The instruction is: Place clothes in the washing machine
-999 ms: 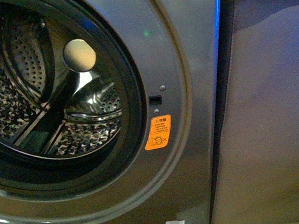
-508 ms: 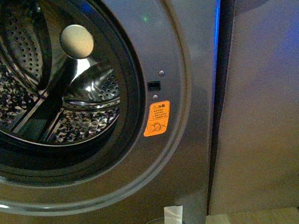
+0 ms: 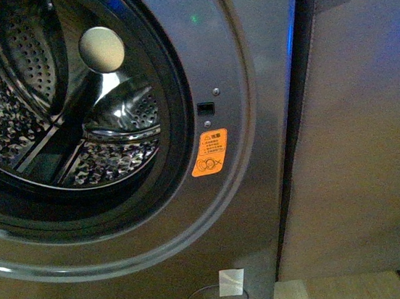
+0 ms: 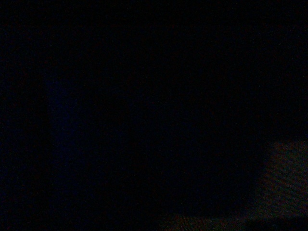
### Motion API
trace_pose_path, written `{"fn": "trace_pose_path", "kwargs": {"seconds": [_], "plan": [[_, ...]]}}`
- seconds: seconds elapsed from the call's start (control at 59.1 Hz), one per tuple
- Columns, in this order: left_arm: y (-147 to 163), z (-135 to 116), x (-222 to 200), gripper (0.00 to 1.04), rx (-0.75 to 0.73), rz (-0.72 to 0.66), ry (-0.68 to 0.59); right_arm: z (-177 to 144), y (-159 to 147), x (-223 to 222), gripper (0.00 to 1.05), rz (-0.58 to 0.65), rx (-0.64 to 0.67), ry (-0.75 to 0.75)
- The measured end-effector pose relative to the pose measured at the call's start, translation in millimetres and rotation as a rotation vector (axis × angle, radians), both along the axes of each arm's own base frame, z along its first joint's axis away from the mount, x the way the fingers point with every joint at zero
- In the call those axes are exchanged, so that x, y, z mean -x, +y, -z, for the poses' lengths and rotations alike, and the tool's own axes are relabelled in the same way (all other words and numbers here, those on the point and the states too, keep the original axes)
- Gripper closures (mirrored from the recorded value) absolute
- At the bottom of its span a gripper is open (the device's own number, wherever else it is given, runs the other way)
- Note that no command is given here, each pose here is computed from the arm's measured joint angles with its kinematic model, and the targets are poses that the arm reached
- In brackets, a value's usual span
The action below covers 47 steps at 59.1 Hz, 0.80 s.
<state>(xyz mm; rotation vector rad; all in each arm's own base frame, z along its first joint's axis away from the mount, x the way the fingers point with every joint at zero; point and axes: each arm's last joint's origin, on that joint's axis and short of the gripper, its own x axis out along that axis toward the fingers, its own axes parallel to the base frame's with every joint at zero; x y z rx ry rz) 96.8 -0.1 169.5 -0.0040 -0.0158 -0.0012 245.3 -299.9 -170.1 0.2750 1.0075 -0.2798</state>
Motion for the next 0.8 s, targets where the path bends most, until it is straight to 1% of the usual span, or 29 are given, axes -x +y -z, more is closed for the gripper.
{"fn": "trace_pose_path", "kwargs": {"seconds": [0.203,0.288,0.423,0.576,0.66,0.694,0.796], "plan": [[0,0,0,0.07,0.0,0.0,0.0,10,5,7,0.07,-0.023,-0.015,0.017],[0,0,0,0.07,0.0,0.0,0.0,12,7,9,0.08,-0.043,-0.002,0.02],[0,0,0,0.07,0.0,0.0,0.0,12,7,10,0.28,-0.044,0.031,0.005],[0,0,0,0.07,0.0,0.0,0.0,10,7,9,0.48,-0.031,0.058,-0.022],[0,0,0,0.07,0.0,0.0,0.0,3,6,8,0.6,-0.014,0.087,-0.042],[0,0,0,0.07,0.0,0.0,0.0,0,6,8,0.63,-0.009,0.097,-0.046],[0,0,0,0.07,0.0,0.0,0.0,-17,6,5,0.78,0.009,0.127,-0.087]]}}
